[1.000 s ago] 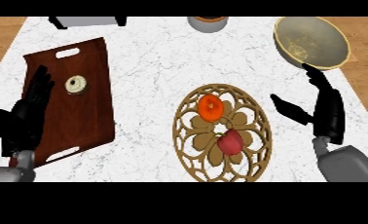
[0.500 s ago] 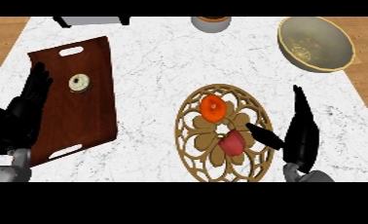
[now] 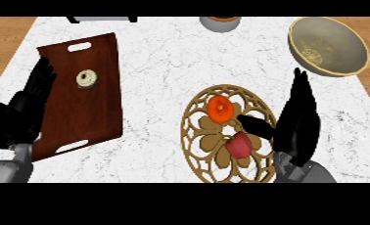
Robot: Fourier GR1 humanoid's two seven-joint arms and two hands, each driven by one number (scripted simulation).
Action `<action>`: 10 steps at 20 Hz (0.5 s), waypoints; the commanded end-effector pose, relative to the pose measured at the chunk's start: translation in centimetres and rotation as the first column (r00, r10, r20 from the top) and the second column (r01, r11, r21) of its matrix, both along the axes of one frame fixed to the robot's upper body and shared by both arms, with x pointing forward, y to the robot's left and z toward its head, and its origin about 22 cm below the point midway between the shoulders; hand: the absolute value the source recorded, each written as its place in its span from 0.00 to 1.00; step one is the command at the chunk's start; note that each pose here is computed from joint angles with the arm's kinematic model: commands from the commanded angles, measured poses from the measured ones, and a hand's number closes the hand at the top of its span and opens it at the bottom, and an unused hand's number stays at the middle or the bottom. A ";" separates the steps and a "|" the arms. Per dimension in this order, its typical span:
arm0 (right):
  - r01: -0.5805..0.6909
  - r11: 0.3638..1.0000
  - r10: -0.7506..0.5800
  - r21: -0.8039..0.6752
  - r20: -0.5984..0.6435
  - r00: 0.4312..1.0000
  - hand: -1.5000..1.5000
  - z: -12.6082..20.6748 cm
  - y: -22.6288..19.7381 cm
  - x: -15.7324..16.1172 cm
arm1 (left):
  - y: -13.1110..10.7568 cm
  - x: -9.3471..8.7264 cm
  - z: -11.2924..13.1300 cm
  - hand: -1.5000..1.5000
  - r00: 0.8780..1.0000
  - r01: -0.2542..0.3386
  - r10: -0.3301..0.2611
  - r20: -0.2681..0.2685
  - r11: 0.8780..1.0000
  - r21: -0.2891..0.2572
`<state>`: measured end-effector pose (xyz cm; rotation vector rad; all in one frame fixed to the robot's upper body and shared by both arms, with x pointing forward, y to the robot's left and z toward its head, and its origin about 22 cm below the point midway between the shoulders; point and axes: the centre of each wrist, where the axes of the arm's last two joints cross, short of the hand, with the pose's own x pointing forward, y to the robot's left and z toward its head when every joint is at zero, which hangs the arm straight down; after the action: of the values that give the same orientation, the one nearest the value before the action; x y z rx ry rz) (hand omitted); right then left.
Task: Pick the squash from the placemat and place it in the bowl
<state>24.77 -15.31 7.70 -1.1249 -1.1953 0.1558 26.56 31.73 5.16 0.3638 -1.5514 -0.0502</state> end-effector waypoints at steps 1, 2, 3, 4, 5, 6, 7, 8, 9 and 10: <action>0.047 0.998 -0.057 -0.045 -0.256 0.965 0.00 2.8 1.3 0.8 | -0.4 -0.1 -0.2 0.50 1.000 0.029 -0.029 0.000 1.000 -0.006; 0.036 0.998 -0.047 -0.042 -0.293 0.955 0.00 2.9 2.3 1.0 | -1.1 0.6 -0.1 0.50 0.999 0.032 -0.033 -0.023 0.999 -0.016; 0.032 0.999 -0.038 -0.023 -0.333 0.942 0.00 3.1 2.3 0.6 | -0.5 0.7 0.9 0.50 0.999 0.026 -0.026 0.020 1.000 -0.010; 0.045 0.999 -0.050 -0.021 -0.338 0.940 0.00 4.1 2.1 1.8 | -1.6 1.1 0.9 0.50 0.999 0.047 -0.047 0.012 0.999 -0.013; 0.038 0.999 -0.042 -0.017 -0.395 0.918 0.00 3.2 2.0 2.0 | 0.0 1.1 1.3 0.50 0.999 0.035 -0.035 0.012 0.999 0.001; 0.047 0.999 -0.032 0.025 -0.430 0.903 0.00 3.0 2.3 2.2 | -0.4 0.5 0.8 0.50 0.999 0.037 -0.037 0.012 0.999 0.003; 0.017 1.000 -0.004 0.026 -0.449 0.894 0.00 4.1 1.7 2.4 | -0.9 0.2 0.0 0.50 0.999 0.043 -0.043 0.016 0.999 -0.008; 0.004 0.999 0.013 0.036 -0.472 0.881 0.00 4.1 2.4 3.0 | -0.7 0.8 0.5 0.50 0.999 0.040 -0.040 0.005 0.999 -0.009; 0.008 0.999 0.013 0.041 -0.493 0.870 0.00 3.8 2.6 3.1 | -1.6 0.5 -0.2 0.50 0.999 0.042 -0.042 0.010 0.999 -0.011; 0.000 0.998 0.033 0.064 -0.518 0.855 0.00 3.7 2.7 3.5 | -1.9 1.0 0.4 0.50 0.999 0.040 -0.040 0.009 0.999 -0.013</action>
<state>27.17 -13.67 10.20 -0.9635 -0.9855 0.3251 27.20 30.69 5.51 0.3299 -1.5659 -0.0705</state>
